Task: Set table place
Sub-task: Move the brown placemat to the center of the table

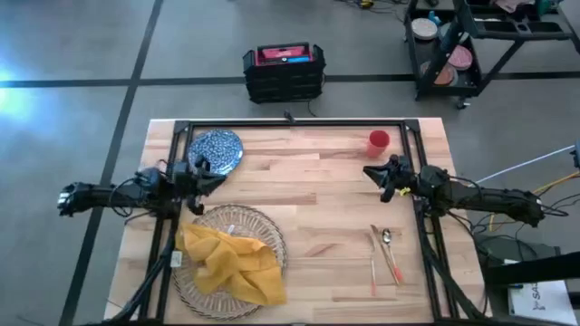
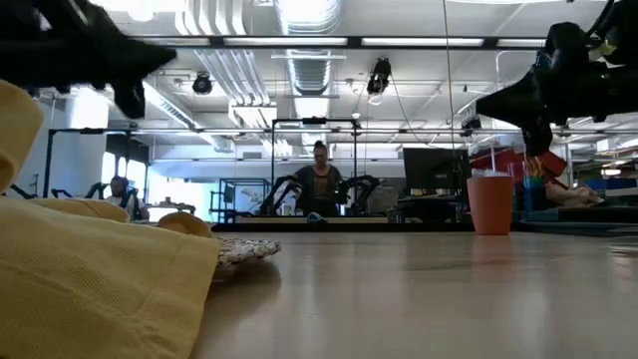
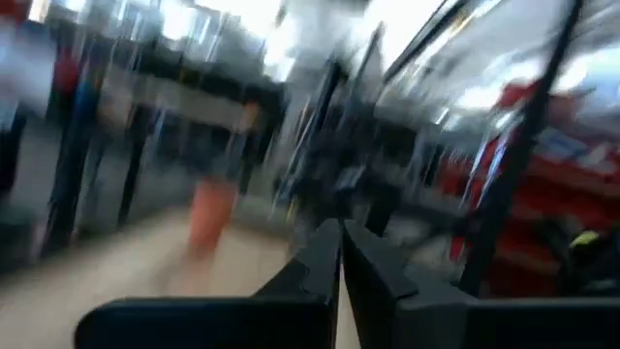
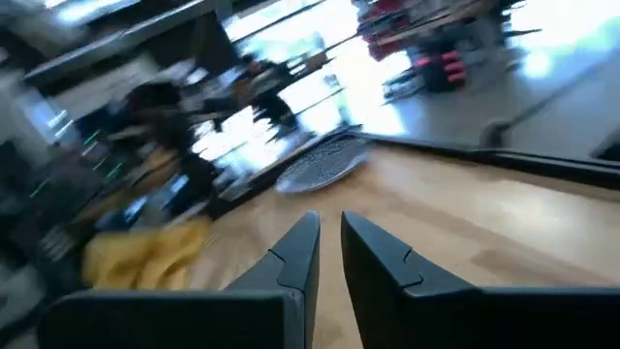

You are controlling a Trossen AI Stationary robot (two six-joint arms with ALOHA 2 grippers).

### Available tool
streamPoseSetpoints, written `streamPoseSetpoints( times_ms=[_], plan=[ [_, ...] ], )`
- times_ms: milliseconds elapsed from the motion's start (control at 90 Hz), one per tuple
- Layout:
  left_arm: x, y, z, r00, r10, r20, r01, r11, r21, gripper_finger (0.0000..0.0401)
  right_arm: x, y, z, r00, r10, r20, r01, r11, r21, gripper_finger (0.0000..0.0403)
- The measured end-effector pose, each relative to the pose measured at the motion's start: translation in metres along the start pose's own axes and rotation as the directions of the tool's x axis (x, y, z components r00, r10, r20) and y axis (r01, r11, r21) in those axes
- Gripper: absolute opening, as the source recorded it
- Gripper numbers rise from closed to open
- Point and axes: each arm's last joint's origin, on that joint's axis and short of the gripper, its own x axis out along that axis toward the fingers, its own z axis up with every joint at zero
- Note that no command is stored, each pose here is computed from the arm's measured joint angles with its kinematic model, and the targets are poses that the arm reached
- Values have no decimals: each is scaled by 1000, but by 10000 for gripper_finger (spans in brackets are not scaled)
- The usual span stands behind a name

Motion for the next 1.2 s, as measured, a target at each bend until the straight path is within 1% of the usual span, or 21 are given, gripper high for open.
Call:
streamPoseSetpoints(
  times_ms=[56,111,189,256,311,344,389,411,467,489,533,567,600,656,722,778,833,944,1011,1089,1200],
  plan=[
    [7,3,-8,997,36,-75,-38,999,-33,1,2,1,-3,998,36,-52,-34,999,28,38],
    [15,3,-13,987,67,-148,-73,997,-37,1,5,-1,-9,993,16,-115,-10,999,50,47],
    [34,-1,-7,970,95,-223,-104,994,-27,0,9,0,-11,983,1,-182,9,999,53,63],
    [55,-7,-2,938,111,-328,-121,993,-10,0,14,3,-6,978,-19,-209,35,997,72,77],
    [77,-15,7,906,111,-409,-121,993,2,0,19,3,-2,969,-77,-236,103,990,100,87],
    [90,-20,13,879,119,-462,-126,992,16,0,21,3,-1,960,-111,-258,143,984,109,91],
    [107,-27,20,820,136,-556,-136,990,42,0,25,4,3,947,-150,-285,187,977,107,92],
    [113,-29,22,778,150,-610,-147,988,56,0,27,6,6,943,-161,-290,198,975,103,92],
    [128,-36,26,652,196,-733,-175,979,106,0,32,11,18,942,-168,-292,201,976,86,86],
    [132,-39,26,591,218,-777,-187,974,130,0,33,13,23,941,-169,-294,198,978,72,82],
    [139,-43,25,476,253,-842,-201,964,175,0,35,17,33,933,-179,-313,200,979,38,71],
    [144,-47,23,407,269,-873,-201,958,202,0,36,20,40,925,-187,-330,201,979,9,61],
    [149,-51,20,362,277,-890,-195,956,218,0,37,23,47,918,-200,-343,204,979,-24,50],
    [157,-57,14,312,281,-907,-182,955,233,0,38,29,60,906,-218,-362,207,976,-69,31],
    [163,-61,4,277,283,-918,-167,955,245,0,38,33,69,894,-228,-385,203,973,-106,11],
    [166,-60,-4,251,288,-924,-171,953,251,0,37,35,72,885,-240,-399,207,970,-124,4],
    [167,-56,-13,218,297,-930,-196,947,256,0,37,37,74,887,-244,-392,208,969,-133,5],
    [161,-46,-34,130,315,-940,-268,924,273,0,35,38,69,875,-271,-402,228,962,-152,8],
    [156,-42,-43,95,308,-947,-313,912,265,0,34,39,67,871,-274,-407,234,961,-147,4],
    [151,-38,-51,78,310,-948,-353,897,264,0,33,38,62,860,-289,-421,247,957,-152,1],
    [146,-33,-61,82,292,-953,-394,888,238,0,34,38,60,854,-310,-419,270,950,-155,2]
  ],
)
